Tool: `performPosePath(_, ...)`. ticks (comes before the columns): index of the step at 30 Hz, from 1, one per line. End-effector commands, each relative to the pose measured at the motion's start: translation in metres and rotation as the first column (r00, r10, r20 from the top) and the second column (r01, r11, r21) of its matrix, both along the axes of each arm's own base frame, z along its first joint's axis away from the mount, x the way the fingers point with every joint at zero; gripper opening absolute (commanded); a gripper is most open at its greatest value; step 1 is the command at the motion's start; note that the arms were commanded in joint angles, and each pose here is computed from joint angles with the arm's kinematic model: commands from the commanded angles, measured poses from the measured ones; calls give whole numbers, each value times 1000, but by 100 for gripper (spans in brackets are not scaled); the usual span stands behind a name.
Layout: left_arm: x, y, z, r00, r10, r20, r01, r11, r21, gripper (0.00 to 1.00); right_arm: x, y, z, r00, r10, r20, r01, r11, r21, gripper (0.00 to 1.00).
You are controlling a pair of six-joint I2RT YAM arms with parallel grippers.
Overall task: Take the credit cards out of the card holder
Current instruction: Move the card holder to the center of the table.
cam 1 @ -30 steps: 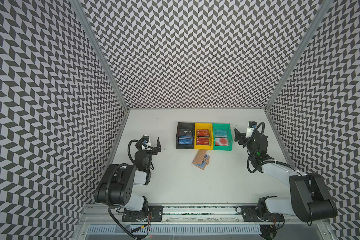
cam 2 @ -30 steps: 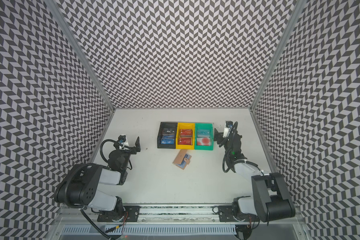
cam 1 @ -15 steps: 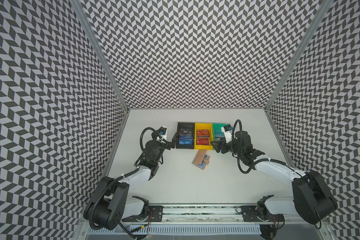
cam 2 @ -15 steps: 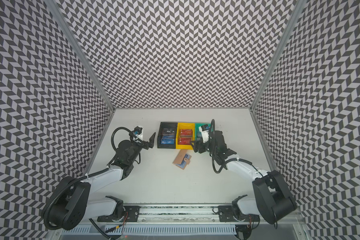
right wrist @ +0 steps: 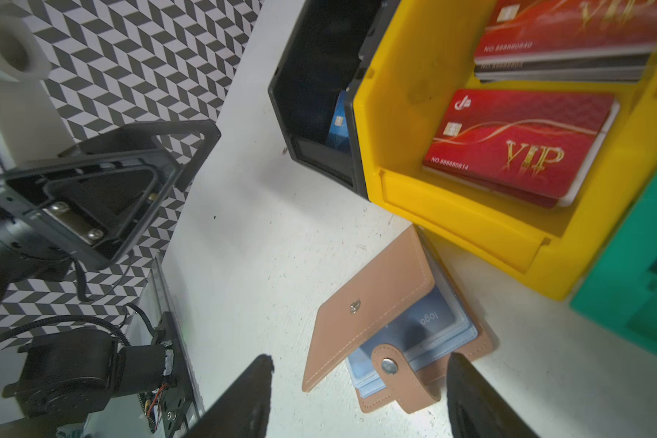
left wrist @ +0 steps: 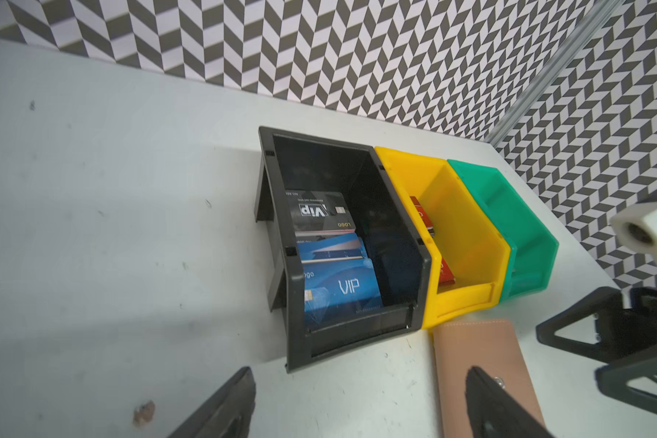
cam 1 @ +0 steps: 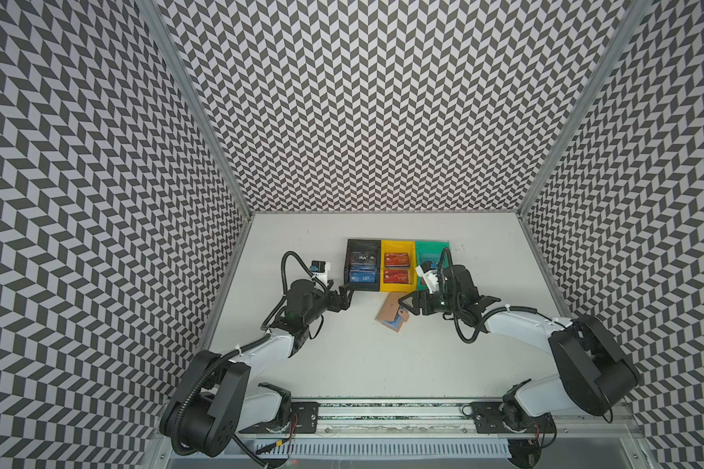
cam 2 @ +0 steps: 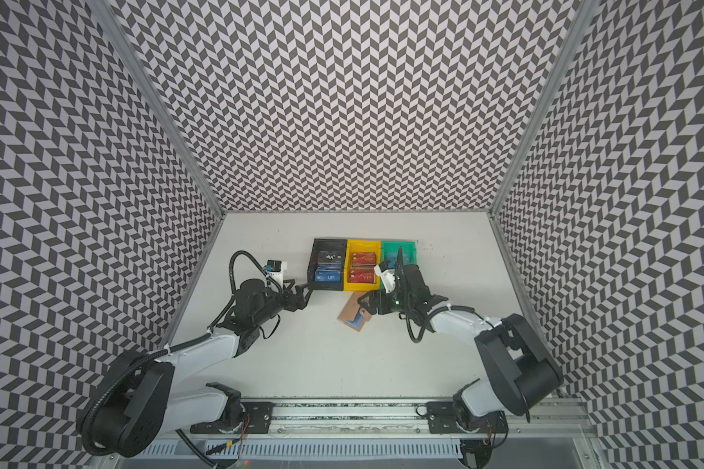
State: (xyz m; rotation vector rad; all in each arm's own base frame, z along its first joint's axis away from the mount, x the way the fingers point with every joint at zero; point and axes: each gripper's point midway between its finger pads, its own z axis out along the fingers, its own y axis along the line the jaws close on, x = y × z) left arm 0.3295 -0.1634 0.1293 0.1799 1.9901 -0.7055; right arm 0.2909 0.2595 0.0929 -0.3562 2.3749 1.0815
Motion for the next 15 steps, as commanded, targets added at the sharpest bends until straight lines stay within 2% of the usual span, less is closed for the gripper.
performPosePath(1, -9, -10, 0, 997, -49, -62, 46, 998, -51, 86, 2, 10, -2, 999, 4, -32, -3, 1000, 22, 71)
performPosePath(8, -13, -22, -12, 976, -90, -197, 63, 988, -141, 86, 4, 25, -9, 997, 29, -71, -26, 999, 44, 69)
performPosePath(15, -15, -21, -31, 961, -82, -264, 51, 991, -123, 86, 8, 34, 0, 995, 50, -82, -44, 996, 77, 68)
